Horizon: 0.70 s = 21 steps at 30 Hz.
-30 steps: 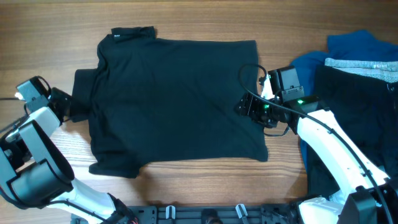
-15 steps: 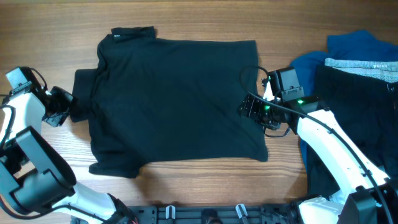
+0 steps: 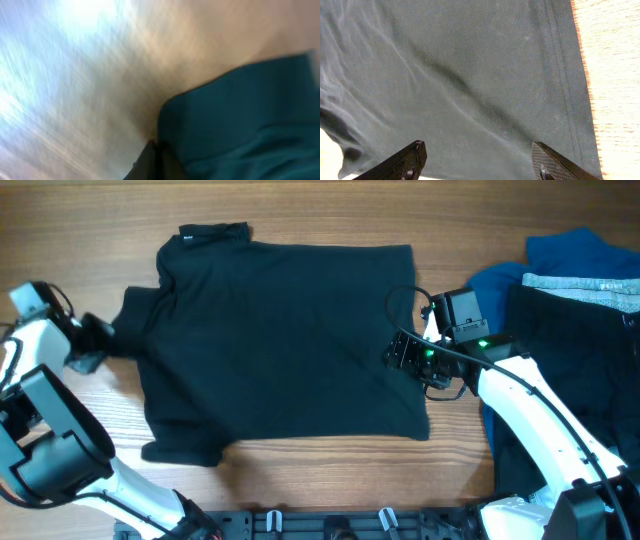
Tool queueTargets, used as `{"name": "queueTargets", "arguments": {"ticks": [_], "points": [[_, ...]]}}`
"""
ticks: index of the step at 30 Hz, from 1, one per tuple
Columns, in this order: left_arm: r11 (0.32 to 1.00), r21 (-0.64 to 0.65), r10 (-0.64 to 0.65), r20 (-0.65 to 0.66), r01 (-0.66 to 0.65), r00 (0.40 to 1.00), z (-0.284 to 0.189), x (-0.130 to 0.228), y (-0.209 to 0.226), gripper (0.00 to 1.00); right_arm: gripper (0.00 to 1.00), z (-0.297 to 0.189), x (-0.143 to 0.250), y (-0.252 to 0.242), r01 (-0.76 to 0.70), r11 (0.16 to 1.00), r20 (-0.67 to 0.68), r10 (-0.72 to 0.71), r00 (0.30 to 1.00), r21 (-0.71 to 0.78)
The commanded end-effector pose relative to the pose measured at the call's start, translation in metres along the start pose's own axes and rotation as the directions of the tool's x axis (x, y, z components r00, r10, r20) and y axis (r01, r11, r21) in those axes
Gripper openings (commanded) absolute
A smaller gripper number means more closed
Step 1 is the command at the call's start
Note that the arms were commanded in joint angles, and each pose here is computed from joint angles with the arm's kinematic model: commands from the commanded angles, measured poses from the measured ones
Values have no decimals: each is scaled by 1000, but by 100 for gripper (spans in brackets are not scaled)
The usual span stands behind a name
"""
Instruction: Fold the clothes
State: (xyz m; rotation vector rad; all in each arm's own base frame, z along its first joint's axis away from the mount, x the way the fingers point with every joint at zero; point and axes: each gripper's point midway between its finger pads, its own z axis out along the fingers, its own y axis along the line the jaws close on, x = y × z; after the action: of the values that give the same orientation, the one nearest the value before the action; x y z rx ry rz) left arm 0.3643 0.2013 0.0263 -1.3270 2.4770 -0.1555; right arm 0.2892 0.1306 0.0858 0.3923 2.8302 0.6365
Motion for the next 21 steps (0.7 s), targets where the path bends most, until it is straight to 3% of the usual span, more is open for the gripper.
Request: {"name": "queueTargets", "arguments": {"ticks": [1, 3, 6, 7, 11, 13, 17, 19, 21], "points": [[1000, 1, 7, 164, -8, 986, -18, -52, -7, 4, 73, -6, -8, 3, 19, 1000, 32, -19, 999, 2], [1000, 7, 13, 198, -14, 980, -19, -60, -9, 5, 73, -6, -8, 3, 19, 1000, 33, -19, 999, 3], [1000, -6, 11, 170, -10, 985, -18, -53, -5, 43, 77, -6, -12, -3, 18, 999, 56, -20, 998, 38], [1000, -14, 4, 154, -2, 988, -18, -50, -1, 50, 80, -7, -15, -8, 16, 998, 71, -21, 997, 65], [1000, 3, -18, 149, 18, 989, -42, -48, 3, 51, 83, -9, -2, -43, -134, 964, 68, 122, 990, 231], [999, 46, -14, 190, 5, 982, -81, -48, -7, 49, 82, 4, 25, -47, -156, 960, -68, 176, 982, 233], [995, 95, -9, 236, -14, 972, -166, -19, -14, 56, 67, 28, 82, -60, -177, 950, -319, 257, 912, 258], [996, 84, -11, 210, -7, 978, -187, 3, -8, 59, 60, 39, 108, -67, -149, 957, -406, 243, 881, 249], [998, 66, -20, 166, 9, 986, -190, 18, -2, 61, 59, 47, 123, -71, -134, 960, -441, 234, 867, 245]]}}
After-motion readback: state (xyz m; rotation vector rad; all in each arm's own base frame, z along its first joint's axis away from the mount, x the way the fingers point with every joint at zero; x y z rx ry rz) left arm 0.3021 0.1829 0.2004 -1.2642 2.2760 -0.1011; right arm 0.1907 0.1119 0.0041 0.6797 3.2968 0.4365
